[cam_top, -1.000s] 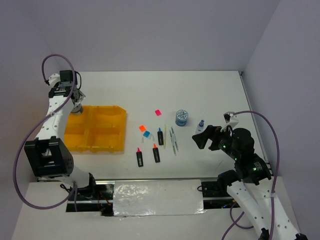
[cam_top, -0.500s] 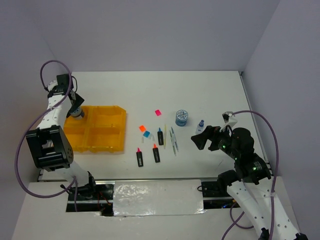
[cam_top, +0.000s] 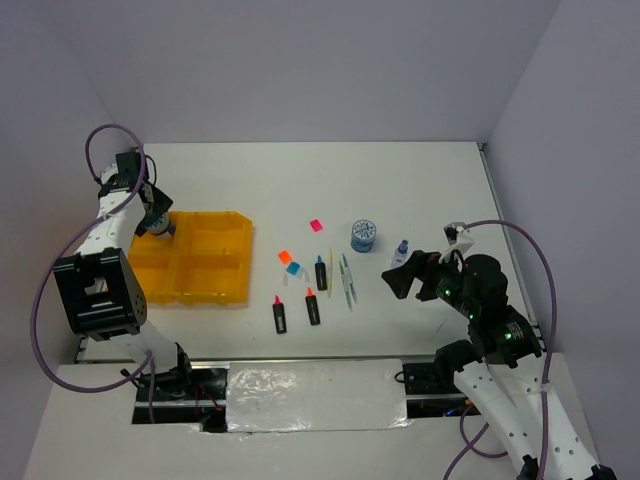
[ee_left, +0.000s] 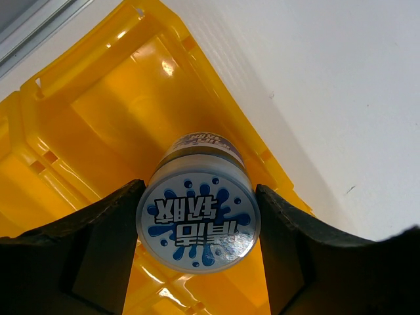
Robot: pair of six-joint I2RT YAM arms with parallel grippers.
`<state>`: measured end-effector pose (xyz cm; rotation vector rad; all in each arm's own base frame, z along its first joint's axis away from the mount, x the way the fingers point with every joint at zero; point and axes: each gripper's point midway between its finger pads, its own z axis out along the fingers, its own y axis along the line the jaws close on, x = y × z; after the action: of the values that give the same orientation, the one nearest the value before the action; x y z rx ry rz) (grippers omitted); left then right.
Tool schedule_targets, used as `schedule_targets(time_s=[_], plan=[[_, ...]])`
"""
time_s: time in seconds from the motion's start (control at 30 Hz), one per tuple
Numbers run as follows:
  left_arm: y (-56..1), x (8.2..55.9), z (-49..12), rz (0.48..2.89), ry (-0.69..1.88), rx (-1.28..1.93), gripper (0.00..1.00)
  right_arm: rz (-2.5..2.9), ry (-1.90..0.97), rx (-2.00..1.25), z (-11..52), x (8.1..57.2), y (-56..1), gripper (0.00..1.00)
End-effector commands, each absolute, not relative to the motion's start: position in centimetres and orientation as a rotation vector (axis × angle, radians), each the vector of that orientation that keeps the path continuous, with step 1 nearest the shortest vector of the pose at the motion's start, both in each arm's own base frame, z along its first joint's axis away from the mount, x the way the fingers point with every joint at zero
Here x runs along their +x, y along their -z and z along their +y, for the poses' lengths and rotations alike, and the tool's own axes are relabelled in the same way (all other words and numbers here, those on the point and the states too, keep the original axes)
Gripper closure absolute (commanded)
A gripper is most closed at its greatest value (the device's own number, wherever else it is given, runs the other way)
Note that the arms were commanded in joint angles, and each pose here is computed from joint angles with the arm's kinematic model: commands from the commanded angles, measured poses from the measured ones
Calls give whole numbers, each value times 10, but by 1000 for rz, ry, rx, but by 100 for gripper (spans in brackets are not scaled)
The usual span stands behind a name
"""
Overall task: Sort the stationery into containers
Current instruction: Place the stationery in the storage box, then pick up the stationery from the center of the board.
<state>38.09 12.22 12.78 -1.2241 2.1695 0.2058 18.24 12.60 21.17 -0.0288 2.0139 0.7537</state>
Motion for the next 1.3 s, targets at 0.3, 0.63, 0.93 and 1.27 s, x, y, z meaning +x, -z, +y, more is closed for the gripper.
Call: schedule_targets(time_s=[0.3,0.63,0.93,1.27], plan=[[-130,393,114,2147,-185,-1184,52,1971,-741,-36,125,187,-221,0],[-128,391,111,2163,-220,-1188,9,1969,-737,-33,124,187,-222,0],[-188,399,86,2075,-162,-1039,1,1970,-739,-36,125,187,-222,0],[-278,460,-240,2002,483,187,1,1924,-740,0,118,179,-242,0]])
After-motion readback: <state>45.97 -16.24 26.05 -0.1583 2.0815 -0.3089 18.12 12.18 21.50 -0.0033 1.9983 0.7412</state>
